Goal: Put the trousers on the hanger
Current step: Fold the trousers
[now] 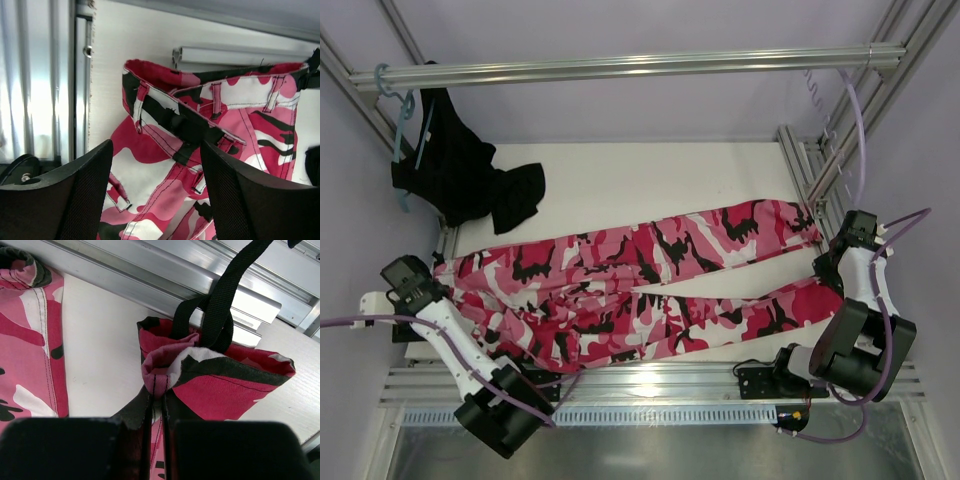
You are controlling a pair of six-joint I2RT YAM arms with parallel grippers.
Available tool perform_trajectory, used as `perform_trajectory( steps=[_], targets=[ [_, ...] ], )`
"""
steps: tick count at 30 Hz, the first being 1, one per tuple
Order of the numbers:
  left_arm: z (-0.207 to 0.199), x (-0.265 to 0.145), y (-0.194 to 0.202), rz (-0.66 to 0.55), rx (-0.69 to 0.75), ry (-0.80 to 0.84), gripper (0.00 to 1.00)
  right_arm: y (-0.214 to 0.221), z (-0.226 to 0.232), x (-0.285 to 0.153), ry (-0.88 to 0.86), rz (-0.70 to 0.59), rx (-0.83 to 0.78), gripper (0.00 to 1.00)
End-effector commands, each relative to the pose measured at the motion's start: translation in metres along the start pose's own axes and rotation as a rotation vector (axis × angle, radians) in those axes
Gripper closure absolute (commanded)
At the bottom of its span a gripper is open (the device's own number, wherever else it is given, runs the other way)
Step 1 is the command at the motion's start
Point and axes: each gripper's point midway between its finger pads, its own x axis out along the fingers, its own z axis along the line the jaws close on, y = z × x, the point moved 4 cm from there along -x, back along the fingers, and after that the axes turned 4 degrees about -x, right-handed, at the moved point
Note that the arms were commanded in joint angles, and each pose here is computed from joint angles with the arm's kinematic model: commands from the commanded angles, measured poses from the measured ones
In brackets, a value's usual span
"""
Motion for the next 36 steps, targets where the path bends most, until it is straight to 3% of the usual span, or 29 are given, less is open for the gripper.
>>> perform_trajectory(
  steps=[1, 8, 16, 20, 23, 29, 36],
  targets=[
    [-0.02, 0.005, 0.007, 0.08, 0.017, 0.152, 0.29, -0.008, 0.003, -0.001, -0.026, -0.034, -0.005, 0.96],
    [-0.031, 0.017, 0.015, 0.15, 0.047, 0.175, 0.31, -0.008, 0.004, -0.001, -0.028, -0.032, -0.003, 0.97],
    [-0.032, 0.025, 0.028, 0.166, 0.05, 0.236, 0.46, -0.008, 0.004, 0.002, -0.023, -0.022, -0.005, 0.96],
    [-0.027, 0.027, 0.03, 0.178, 0.065, 0.208, 0.48, -0.007, 0.003, 0.003, -0.021, -0.018, -0.007, 0.96],
    [-0.025, 0.028, 0.029, 0.17, 0.065, 0.191, 0.57, -0.006, 0.003, 0.003, -0.017, -0.017, -0.005, 0.96],
    [-0.023, 0.031, 0.03, 0.165, 0.064, 0.181, 1.0, -0.007, 0.002, 0.002, -0.014, -0.022, -0.007, 0.96],
    [-0.014, 0.011, 0.006, 0.047, 0.015, 0.128, 1.0, -0.008, 0.0, 0.001, -0.006, -0.025, -0.008, 0.96]
  ],
)
